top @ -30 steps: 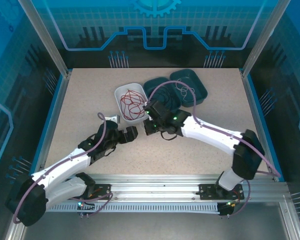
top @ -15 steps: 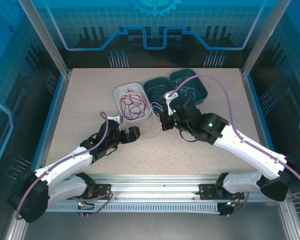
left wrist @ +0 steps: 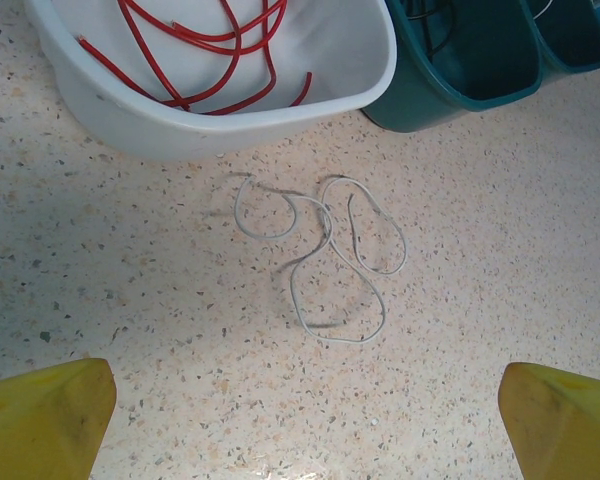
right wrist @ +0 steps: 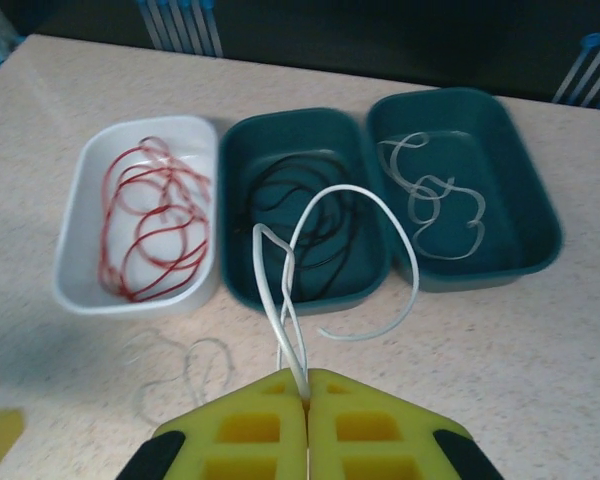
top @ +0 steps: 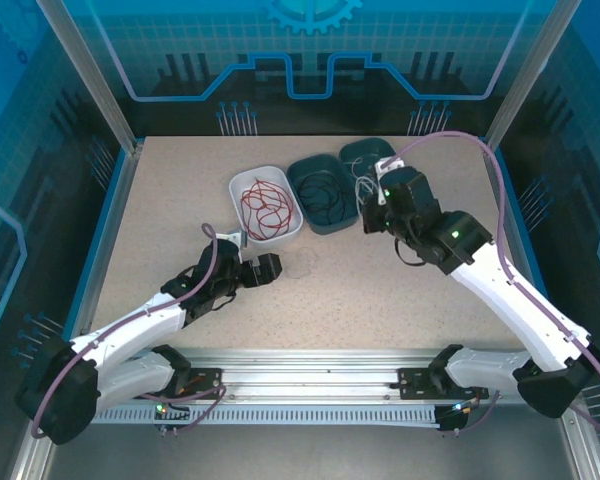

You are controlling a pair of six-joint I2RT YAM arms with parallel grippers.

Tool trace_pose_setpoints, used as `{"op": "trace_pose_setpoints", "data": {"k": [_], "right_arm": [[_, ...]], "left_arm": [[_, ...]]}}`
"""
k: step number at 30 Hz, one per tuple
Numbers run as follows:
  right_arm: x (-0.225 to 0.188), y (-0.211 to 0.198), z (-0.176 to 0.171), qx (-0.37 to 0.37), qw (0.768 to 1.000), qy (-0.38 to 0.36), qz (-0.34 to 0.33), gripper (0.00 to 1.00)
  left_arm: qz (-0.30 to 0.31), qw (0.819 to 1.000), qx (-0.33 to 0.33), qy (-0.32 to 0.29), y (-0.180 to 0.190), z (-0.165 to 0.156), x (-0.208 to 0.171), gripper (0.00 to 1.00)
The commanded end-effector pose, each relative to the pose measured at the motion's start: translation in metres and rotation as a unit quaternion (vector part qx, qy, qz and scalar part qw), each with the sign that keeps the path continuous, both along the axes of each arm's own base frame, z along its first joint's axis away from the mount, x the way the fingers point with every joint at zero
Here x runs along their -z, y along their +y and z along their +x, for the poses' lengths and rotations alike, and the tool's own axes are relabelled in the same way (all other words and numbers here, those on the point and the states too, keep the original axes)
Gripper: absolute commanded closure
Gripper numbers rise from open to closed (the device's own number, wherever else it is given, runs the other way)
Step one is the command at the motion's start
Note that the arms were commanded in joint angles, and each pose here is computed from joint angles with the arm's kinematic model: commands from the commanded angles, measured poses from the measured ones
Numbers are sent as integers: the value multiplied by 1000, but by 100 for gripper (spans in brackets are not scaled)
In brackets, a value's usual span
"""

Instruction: Untangle the cables

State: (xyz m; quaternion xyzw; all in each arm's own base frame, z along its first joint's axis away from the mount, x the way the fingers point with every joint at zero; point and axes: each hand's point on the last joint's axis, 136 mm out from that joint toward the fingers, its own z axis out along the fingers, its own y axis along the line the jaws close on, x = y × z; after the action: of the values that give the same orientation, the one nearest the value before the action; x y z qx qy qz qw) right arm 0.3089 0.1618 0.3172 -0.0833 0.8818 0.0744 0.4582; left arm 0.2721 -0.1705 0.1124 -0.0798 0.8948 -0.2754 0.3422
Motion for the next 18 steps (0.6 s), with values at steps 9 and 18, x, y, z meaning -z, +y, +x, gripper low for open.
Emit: {"op": "trace_pose_setpoints", "data": {"k": [9,18], "right_arm": [[4,-30,80,40,998,12,-42,94],[47,-35,139,43,994,74,-65,96]], "left_arm": [[-1,1000,4,-6,-1,2,-10,1],[2,1000,5,-6,0,1,-12,1]]}}
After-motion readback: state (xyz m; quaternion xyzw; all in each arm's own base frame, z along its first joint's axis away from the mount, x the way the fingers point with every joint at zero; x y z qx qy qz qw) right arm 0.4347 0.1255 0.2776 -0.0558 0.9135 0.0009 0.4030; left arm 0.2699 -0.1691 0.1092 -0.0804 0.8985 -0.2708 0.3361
